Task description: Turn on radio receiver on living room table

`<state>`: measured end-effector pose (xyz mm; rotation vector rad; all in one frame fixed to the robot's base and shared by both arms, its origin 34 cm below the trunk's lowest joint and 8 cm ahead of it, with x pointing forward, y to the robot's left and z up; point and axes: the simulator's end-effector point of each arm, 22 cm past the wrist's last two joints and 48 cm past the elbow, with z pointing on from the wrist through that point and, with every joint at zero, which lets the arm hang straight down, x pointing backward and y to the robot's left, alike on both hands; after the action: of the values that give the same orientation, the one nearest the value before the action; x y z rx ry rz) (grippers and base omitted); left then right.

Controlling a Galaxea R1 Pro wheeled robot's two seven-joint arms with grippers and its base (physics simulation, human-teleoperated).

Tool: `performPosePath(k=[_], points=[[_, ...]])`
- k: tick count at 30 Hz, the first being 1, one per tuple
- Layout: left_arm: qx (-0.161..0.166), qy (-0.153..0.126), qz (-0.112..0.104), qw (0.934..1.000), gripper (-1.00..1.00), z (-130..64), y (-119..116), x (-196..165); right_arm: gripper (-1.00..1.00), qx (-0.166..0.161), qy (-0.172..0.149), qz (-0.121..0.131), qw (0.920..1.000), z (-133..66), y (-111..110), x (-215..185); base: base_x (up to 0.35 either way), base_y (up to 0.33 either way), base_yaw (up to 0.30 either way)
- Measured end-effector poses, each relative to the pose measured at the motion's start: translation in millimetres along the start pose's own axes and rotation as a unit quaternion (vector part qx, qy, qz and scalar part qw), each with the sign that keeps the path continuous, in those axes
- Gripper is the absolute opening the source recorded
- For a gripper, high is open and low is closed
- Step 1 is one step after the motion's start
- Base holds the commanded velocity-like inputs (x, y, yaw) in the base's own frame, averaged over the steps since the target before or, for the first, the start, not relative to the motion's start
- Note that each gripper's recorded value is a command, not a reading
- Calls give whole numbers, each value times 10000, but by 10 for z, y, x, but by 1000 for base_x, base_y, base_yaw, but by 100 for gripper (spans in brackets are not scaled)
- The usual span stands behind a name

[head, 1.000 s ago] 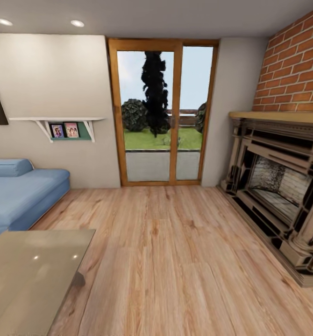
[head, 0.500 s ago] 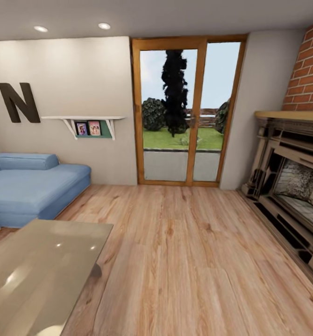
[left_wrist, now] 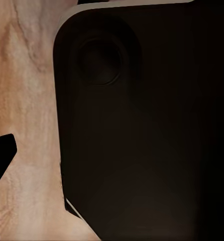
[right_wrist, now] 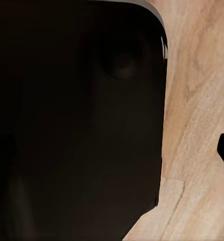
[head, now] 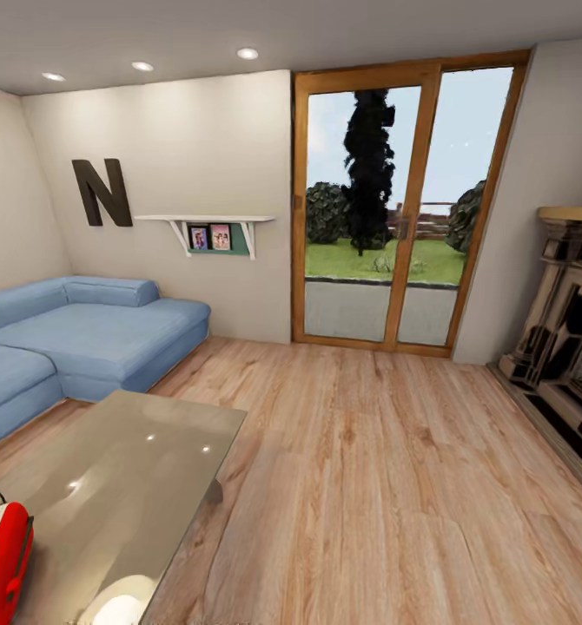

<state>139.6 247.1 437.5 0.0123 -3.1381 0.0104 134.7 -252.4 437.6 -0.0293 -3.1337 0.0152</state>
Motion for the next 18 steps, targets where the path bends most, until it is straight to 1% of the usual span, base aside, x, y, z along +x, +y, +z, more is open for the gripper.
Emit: performPosePath(k=[4, 8, 18], points=[[-9, 0, 0, 10000, 100, 0, 3, 0, 100, 0, -13, 1, 10000, 0, 0, -5, 0, 0, 299], [-11, 0, -3, 10000, 100, 0, 4, 0, 100, 0, -92, 0, 10000, 0, 0, -40, 0, 0, 299], [0, -33, -22, 10000, 100, 0, 4, -14, 100, 0, -114, 1, 9999, -1, 0, -49, 0, 0, 299]])
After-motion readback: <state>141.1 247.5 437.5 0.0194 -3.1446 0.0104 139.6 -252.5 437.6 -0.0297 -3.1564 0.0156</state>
